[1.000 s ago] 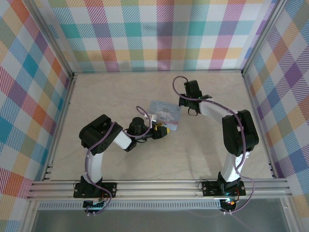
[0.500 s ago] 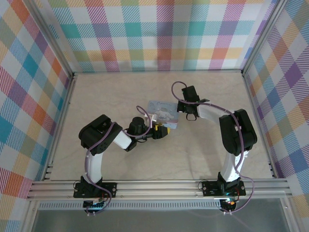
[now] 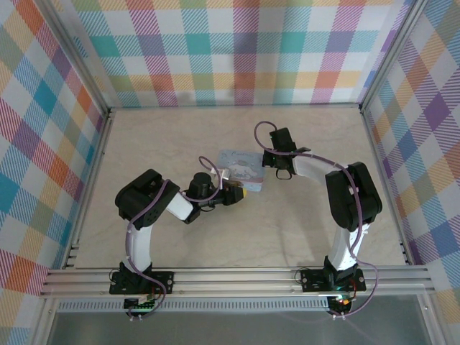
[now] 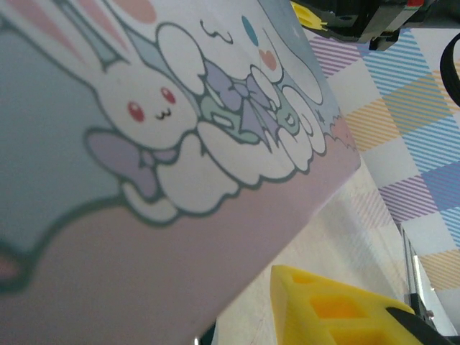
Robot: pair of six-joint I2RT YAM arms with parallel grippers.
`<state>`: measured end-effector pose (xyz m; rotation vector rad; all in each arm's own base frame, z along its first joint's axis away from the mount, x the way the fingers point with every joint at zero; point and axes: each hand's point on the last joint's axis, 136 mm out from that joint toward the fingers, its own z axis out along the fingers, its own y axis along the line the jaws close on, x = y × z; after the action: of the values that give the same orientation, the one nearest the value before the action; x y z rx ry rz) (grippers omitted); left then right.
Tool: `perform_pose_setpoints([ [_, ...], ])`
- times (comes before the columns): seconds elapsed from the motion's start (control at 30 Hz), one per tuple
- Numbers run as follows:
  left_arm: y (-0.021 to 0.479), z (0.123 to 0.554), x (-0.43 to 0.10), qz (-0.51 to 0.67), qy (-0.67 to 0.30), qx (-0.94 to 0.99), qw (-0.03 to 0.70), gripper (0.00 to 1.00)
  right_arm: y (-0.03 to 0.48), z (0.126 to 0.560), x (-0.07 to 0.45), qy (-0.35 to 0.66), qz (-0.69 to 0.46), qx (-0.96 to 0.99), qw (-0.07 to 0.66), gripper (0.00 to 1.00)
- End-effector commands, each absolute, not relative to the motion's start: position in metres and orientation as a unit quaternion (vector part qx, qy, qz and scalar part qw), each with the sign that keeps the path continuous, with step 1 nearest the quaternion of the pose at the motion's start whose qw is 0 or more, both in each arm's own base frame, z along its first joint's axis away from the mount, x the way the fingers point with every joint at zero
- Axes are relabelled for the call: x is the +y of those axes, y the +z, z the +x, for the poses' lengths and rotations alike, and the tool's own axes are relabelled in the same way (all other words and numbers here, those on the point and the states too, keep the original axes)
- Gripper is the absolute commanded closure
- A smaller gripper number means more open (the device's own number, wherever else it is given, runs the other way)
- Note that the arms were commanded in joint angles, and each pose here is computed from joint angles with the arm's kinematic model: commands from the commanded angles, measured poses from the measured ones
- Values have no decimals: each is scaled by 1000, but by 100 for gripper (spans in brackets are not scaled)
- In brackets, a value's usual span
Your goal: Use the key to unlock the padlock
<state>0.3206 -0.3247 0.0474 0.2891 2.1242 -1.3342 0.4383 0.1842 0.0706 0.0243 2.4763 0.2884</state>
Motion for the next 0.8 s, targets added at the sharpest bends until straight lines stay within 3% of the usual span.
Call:
perform_pose_setpoints([
  [0.0, 24, 313, -310, 91, -481, 831, 264, 67, 62, 436, 191, 120, 11, 942, 312, 100],
  [0.23, 14, 311, -308, 98, -463, 848, 237, 87, 64, 435, 191, 123, 13, 941, 314, 100],
  [0.53, 14, 301, -303, 113, -440, 872, 181, 91, 72, 434, 192, 130, 5, 938, 321, 100],
  [0.77, 45, 302, -303, 103, -424, 889, 141, 92, 100, 434, 188, 141, -9, 930, 338, 100],
])
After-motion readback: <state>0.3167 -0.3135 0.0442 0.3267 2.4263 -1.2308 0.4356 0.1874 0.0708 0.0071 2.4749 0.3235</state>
